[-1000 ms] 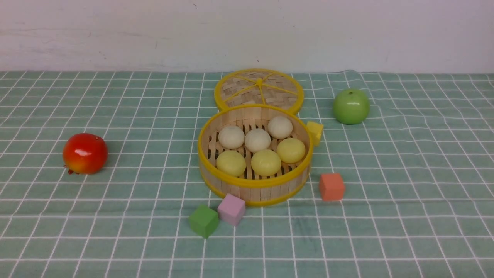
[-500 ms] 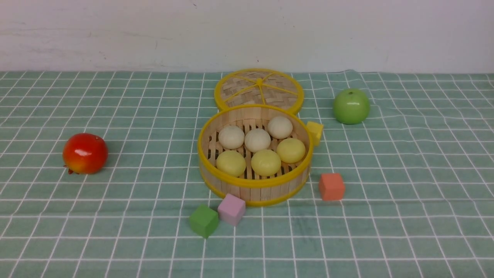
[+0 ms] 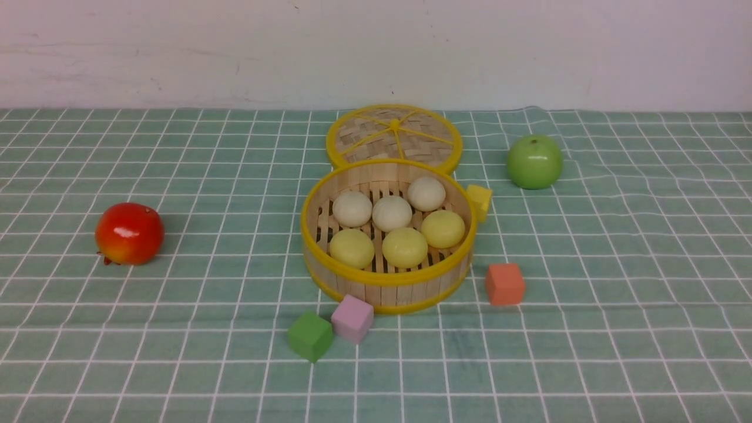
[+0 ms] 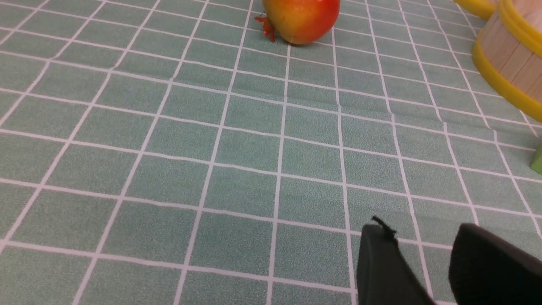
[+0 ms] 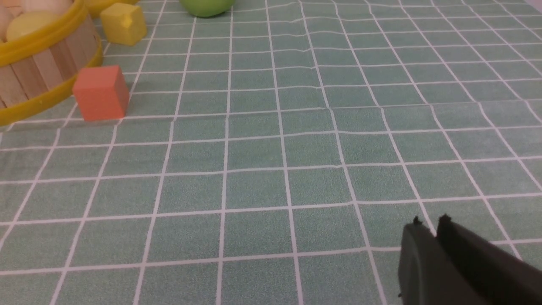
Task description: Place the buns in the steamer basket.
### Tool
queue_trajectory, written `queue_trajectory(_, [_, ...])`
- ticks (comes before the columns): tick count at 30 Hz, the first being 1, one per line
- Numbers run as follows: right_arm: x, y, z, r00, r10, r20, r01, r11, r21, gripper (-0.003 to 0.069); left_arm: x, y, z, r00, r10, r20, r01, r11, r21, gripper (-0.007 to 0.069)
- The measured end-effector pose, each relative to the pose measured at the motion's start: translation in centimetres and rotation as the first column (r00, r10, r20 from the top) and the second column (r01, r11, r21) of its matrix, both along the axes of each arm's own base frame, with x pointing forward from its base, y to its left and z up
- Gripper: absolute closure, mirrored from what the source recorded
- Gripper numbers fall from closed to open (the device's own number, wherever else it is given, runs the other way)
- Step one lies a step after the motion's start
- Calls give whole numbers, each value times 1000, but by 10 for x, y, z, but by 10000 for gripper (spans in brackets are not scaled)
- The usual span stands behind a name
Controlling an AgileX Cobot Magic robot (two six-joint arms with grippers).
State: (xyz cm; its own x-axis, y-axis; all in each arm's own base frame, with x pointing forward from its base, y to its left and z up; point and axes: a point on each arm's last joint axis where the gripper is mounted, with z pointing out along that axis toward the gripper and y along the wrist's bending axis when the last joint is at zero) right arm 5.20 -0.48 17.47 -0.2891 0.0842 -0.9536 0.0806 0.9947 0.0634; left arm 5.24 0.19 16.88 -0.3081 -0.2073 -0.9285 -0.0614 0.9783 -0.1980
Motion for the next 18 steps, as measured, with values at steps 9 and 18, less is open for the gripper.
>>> queue_trajectory(9, [0,0,0,1000,0,0,0,1000,0,592,0,0,0,1000,0,0,0,1000,0,387])
queue_trajectory(18, [0,0,0,1000,0,0,0,1000,0,577,0,0,0,1000,0,0,0,1000,0,387])
